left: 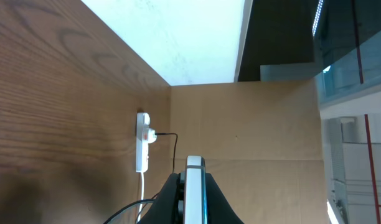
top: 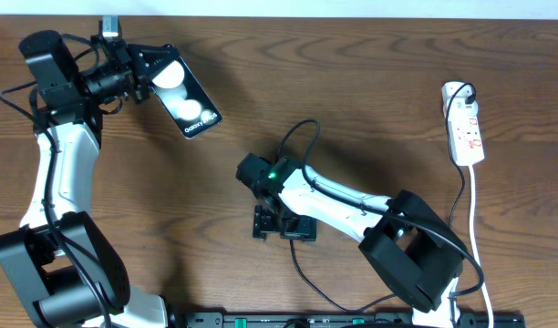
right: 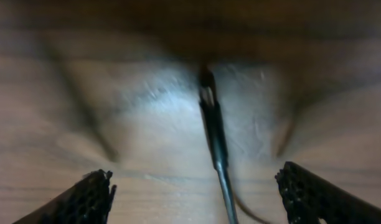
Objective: Plug charger to phone and switch on socket
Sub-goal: 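Lower the right gripper to the table and grasp the black charger cable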
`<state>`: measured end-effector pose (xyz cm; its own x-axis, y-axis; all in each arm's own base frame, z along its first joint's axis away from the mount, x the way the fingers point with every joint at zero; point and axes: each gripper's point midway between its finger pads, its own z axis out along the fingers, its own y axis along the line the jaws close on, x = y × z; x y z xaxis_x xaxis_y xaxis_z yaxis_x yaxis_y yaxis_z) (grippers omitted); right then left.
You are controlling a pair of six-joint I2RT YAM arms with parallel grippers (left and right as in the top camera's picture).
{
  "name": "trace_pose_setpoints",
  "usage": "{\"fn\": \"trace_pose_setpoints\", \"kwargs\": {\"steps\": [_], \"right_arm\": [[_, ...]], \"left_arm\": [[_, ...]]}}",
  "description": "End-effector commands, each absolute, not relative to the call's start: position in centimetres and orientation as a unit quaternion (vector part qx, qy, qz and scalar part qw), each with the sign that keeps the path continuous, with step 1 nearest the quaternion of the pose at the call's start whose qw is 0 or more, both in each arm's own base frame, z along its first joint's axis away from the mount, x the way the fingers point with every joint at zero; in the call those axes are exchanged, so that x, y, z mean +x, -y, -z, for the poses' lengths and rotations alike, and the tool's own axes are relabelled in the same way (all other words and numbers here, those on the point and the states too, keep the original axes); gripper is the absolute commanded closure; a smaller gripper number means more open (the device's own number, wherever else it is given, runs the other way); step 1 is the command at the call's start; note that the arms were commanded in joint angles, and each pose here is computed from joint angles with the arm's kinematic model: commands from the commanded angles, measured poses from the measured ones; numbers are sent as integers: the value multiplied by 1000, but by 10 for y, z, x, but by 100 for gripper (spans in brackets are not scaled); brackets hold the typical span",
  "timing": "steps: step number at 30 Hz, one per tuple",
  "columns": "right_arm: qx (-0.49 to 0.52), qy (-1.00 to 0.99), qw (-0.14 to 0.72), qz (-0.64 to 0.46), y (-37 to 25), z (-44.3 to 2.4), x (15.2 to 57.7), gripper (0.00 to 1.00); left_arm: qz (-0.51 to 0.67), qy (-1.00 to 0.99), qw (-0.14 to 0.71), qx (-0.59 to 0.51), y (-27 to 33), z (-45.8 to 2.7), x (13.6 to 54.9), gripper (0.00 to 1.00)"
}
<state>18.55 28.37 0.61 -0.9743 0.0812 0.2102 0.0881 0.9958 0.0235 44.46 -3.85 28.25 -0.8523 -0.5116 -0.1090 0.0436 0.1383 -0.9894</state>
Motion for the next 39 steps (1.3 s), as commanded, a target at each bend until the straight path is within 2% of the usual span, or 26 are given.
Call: {"fn": "trace_pose_setpoints", "kwargs": {"steps": [1,5,16,26,27,30,35,39], "right_arm": [[-53,993,107,9,-283,-5,182,20],[-50,994,98,3,-281,-4,183,23],[-47,997,58,-5,-276,-1,202,22],[-45,996,79,2,-274,11,206,25],[-38,996,82,10,-277,11,206,27],[-37,996,82,10,-276,11,207,49],[-37,995,87,11,-276,11,204,69],[-38,995,95,9,-275,10,201,89]], "left_arm": [[641,-721,223,-141,40,-293,440,93],[641,-721,223,-141,40,-292,441,93],[641,-721,223,-141,40,-292,441,93],[639,-722,227,-138,40,-292,441,92],[639,-722,228,-139,40,-292,441,93],[638,-722,229,-140,40,-292,442,93],[638,-722,228,-139,40,-292,441,92],[638,-722,228,-140,40,-292,442,93]]}}
